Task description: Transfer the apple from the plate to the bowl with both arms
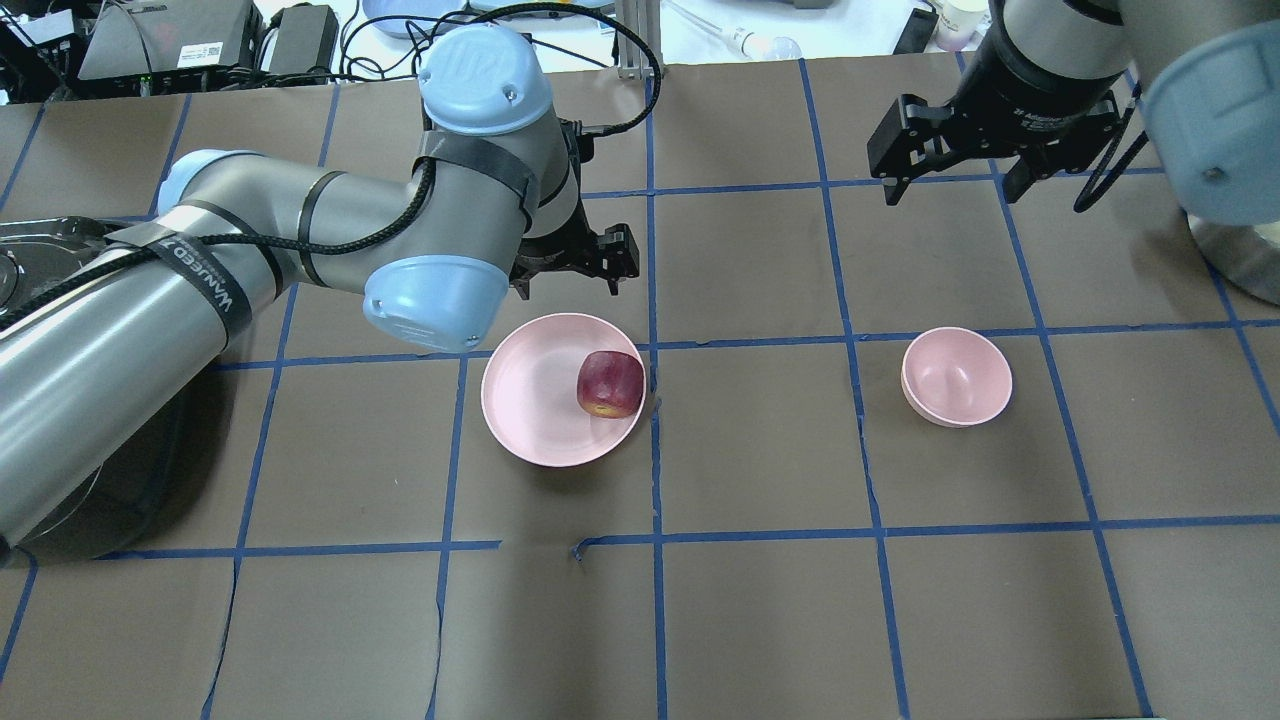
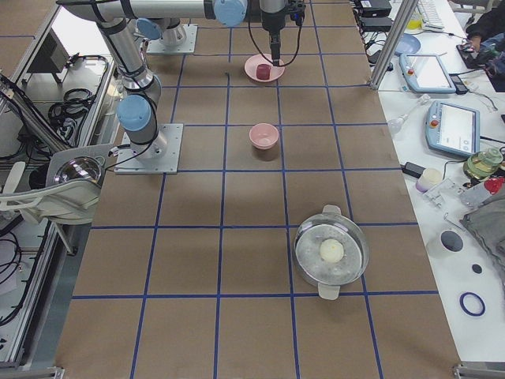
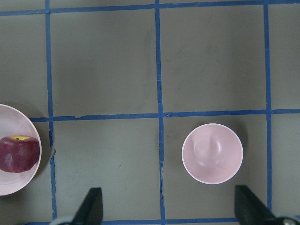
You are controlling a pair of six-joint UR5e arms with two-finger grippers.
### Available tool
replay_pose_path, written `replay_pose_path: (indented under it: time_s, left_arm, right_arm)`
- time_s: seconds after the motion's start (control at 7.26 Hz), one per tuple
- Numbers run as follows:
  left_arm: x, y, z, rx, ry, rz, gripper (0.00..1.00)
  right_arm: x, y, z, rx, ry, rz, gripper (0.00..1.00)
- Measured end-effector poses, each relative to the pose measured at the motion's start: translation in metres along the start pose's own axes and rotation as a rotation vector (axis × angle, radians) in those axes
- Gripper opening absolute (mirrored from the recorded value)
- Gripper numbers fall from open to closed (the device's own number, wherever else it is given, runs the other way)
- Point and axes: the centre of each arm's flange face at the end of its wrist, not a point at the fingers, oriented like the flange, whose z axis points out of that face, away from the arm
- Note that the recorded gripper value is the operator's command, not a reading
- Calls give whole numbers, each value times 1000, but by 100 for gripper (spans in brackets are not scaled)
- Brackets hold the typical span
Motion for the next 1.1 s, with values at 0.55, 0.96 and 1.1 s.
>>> replay_pose_path:
  time_s: [0.55,0.96,1.1]
  left_arm:
    - [-5,20,47,23,8,-1,100]
    - [3,28,75,14,49,-37,100]
    - [10,31,84,-3,64,-42,100]
  right_arm:
    - [0,0,0,-1,0,0,100]
    - [1,-2,0,1,0,2,100]
    - [0,-2,0,0,0,1,100]
